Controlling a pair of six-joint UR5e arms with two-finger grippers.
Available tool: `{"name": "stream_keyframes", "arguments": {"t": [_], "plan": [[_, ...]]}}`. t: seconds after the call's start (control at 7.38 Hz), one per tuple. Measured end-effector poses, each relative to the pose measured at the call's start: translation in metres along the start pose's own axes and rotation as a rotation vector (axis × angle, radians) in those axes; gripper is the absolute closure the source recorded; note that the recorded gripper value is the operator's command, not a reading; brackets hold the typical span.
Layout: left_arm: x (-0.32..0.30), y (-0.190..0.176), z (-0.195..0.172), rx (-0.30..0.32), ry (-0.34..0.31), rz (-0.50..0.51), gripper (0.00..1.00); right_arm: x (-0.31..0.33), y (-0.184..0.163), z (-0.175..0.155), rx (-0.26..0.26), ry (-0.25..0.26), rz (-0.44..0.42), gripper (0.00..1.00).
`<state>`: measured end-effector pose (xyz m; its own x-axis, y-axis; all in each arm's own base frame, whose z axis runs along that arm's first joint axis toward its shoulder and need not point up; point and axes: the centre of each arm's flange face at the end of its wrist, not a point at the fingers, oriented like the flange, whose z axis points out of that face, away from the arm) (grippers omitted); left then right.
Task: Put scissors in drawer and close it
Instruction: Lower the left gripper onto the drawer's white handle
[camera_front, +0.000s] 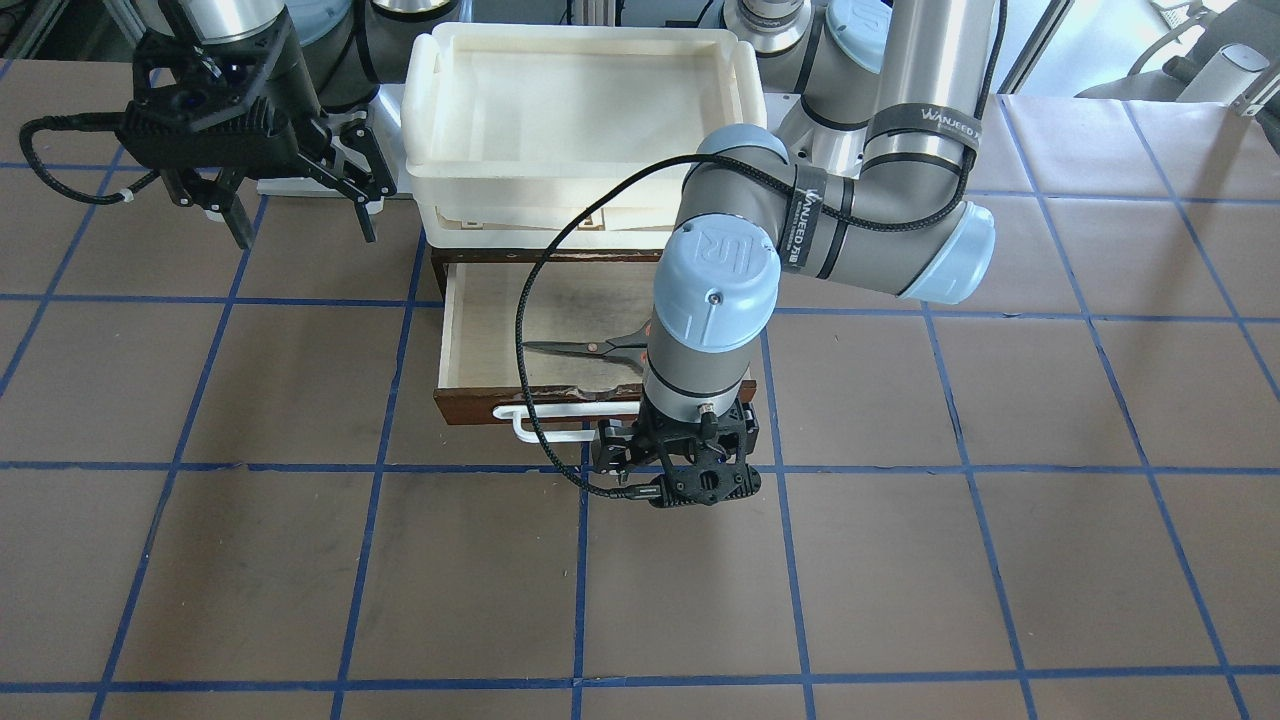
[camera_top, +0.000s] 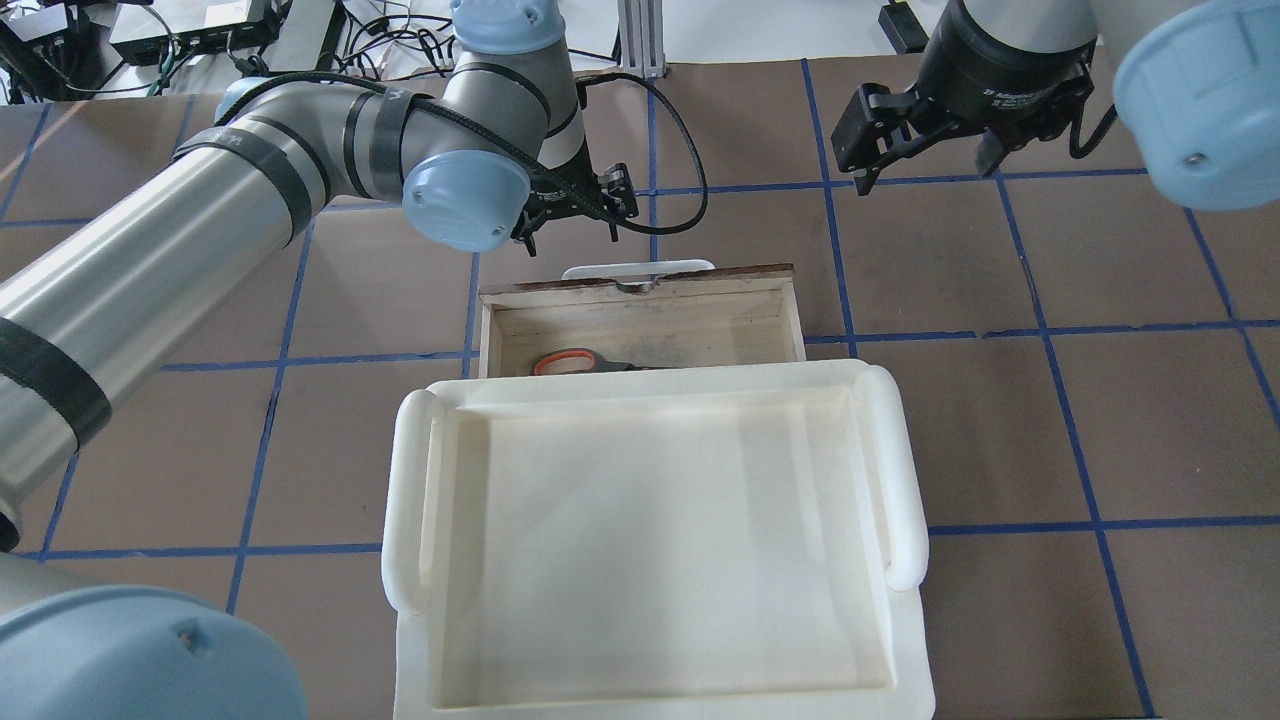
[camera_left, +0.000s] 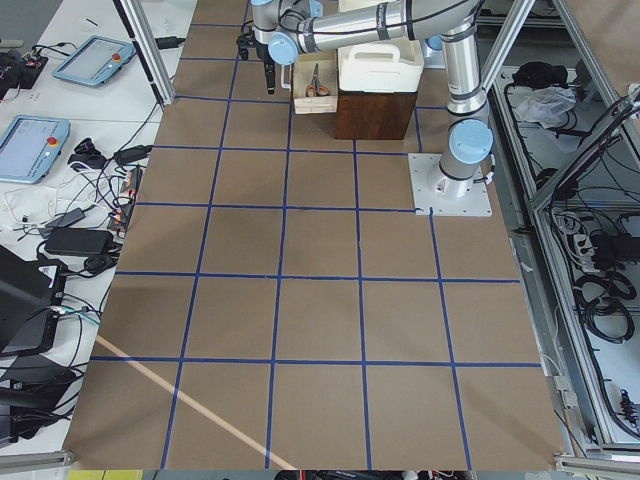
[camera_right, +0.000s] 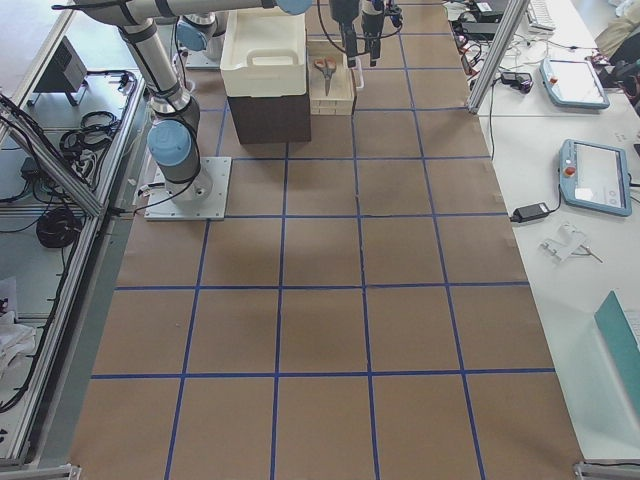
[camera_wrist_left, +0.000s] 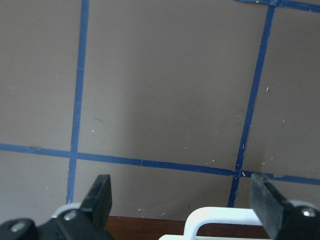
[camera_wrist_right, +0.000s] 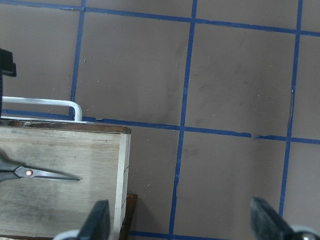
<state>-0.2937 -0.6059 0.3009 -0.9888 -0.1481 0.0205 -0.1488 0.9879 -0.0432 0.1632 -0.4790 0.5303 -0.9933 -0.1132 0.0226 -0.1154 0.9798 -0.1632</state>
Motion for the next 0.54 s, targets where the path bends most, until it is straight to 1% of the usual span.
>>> {"name": "stream_keyframes", "arguments": {"t": [0.27,0.54], "plan": [[0.005,0.0,0.018,-0.027,0.0,-0.001,0.0,-0.002,-0.001,0.004,0.001,-0.007,0.0,0.0],[0.005,0.004,0.025,-0.068,-0.015,-0.006,0.0,-0.002,-0.004,0.012,0.001,-0.01,0.002,0.0]]}}
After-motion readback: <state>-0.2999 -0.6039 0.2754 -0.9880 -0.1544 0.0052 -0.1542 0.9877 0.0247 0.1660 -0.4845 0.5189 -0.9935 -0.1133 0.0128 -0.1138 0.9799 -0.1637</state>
